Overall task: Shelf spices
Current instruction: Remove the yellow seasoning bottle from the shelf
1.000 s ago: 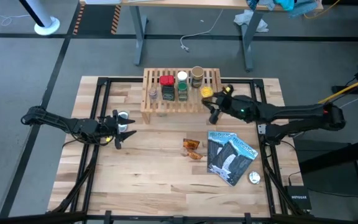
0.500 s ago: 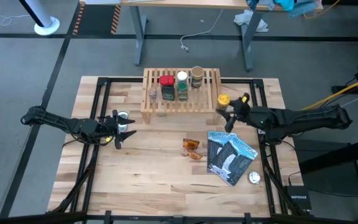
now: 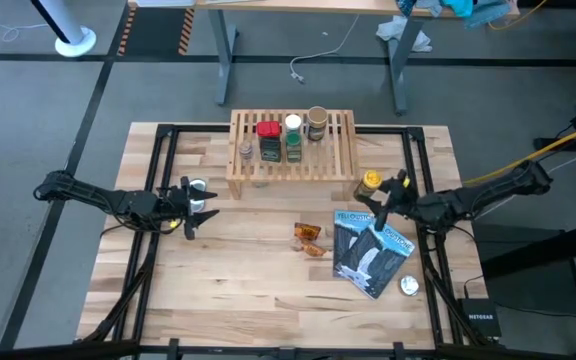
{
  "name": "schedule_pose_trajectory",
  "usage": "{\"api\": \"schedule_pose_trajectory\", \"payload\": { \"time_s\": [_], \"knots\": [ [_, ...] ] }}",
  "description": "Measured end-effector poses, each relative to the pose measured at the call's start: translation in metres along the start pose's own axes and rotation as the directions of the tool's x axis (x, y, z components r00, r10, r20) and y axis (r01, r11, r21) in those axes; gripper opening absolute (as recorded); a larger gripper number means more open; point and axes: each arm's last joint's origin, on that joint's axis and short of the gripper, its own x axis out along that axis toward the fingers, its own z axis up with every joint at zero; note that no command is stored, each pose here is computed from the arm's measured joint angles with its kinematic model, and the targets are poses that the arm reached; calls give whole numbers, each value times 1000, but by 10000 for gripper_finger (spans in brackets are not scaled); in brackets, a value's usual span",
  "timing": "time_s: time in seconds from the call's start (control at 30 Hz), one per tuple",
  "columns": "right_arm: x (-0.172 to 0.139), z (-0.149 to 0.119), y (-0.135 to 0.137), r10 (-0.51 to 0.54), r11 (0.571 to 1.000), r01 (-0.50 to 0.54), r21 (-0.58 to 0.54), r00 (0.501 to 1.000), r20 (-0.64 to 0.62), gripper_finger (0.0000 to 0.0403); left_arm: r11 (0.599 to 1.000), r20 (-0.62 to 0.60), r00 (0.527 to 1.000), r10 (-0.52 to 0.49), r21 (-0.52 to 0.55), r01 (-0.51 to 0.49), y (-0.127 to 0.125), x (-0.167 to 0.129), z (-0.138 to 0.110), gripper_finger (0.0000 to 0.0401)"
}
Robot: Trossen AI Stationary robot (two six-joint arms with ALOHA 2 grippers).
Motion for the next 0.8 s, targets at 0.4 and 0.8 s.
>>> {"api": "schedule_pose_trajectory", "payload": {
  "time_s": [0.4, 0.8],
  "knots": [
    [-4, -29, 16, 143, 986, -143, 85, 990, 5, 223, 1000, 0, 1000, -1, 0, 1, 0, 0, 0, 241],
    [7, -54, 29, 158, 978, -157, 135, 987, 2, 223, 1000, 0, 1000, -1, 0, 1, 0, 0, 0, 241]
  ]
}}
